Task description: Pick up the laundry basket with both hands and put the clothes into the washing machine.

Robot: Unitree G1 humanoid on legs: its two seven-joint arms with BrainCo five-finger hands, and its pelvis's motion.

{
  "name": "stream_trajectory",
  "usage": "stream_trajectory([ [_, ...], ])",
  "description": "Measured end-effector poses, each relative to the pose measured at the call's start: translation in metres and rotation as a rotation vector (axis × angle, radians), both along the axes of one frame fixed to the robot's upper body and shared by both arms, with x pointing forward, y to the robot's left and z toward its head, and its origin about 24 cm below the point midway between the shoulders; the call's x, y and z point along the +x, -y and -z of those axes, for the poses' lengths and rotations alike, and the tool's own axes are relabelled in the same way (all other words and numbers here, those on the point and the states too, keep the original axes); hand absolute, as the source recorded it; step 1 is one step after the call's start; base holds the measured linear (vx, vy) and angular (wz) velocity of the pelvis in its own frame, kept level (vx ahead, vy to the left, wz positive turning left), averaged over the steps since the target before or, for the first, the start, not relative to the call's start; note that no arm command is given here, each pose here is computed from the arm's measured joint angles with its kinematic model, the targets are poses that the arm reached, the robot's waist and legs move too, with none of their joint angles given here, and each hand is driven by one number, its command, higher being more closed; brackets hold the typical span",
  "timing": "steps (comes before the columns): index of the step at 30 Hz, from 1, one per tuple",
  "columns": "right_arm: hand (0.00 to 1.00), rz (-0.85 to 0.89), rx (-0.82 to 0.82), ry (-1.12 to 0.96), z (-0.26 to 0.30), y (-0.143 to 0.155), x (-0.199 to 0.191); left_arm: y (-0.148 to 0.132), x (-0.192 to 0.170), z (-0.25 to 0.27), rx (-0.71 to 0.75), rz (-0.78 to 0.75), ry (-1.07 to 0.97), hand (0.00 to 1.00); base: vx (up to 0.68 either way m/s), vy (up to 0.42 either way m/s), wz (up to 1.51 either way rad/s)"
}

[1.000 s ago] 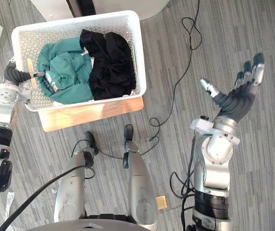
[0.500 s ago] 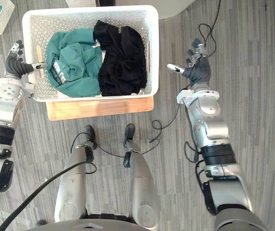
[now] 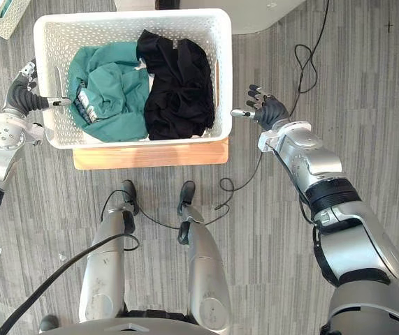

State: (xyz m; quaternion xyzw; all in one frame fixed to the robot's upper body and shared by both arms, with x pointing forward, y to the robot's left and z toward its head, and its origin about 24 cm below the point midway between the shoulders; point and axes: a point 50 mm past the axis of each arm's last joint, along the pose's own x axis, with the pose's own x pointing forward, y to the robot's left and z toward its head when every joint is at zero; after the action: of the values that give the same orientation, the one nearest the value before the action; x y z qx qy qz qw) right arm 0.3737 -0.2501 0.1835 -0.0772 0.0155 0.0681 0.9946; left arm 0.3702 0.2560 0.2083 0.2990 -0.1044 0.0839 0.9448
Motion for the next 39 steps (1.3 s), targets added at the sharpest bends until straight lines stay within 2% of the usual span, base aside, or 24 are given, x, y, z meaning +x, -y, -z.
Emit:
stream_trajectory([
  [8, 0.0, -0.082, -0.144, -0.157, 0.027, -0.016, 0.003, 0.005, 0.002, -0.002, 0.026, 0.042, -0.007, 0.0, 0.01, -0.014, 0.0],
  [13, 0.0, -0.098, -0.152, -0.145, 0.016, -0.02, 0.006, 0.001, 0.001, -0.006, 0.029, 0.04, -0.003, 0.0, 0.02, -0.044, 0.02],
  [21, 0.0, -0.063, -0.063, 0.024, -0.033, -0.017, 0.006, 0.0, 0.001, -0.005, 0.0, 0.036, -0.002, 0.0, 0.0, -0.009, 0.0],
  [27, 0.0, 0.014, 0.022, 0.261, -0.097, 0.005, -0.003, 0.001, 0.0, 0.001, -0.033, 0.036, -0.007, 0.0, 0.0, -0.003, 0.01],
  [36, 0.0, 0.002, 0.029, 0.317, -0.111, 0.002, -0.006, 0.007, 0.0, 0.003, -0.059, 0.06, -0.003, 0.0, 0.0, 0.0, 0.0],
  [39, 0.0, -0.033, -0.005, 0.317, -0.111, -0.007, -0.005, 0.007, 0.0, 0.003, -0.059, 0.06, -0.001, 0.0, 0.0, 0.0, 0.0],
])
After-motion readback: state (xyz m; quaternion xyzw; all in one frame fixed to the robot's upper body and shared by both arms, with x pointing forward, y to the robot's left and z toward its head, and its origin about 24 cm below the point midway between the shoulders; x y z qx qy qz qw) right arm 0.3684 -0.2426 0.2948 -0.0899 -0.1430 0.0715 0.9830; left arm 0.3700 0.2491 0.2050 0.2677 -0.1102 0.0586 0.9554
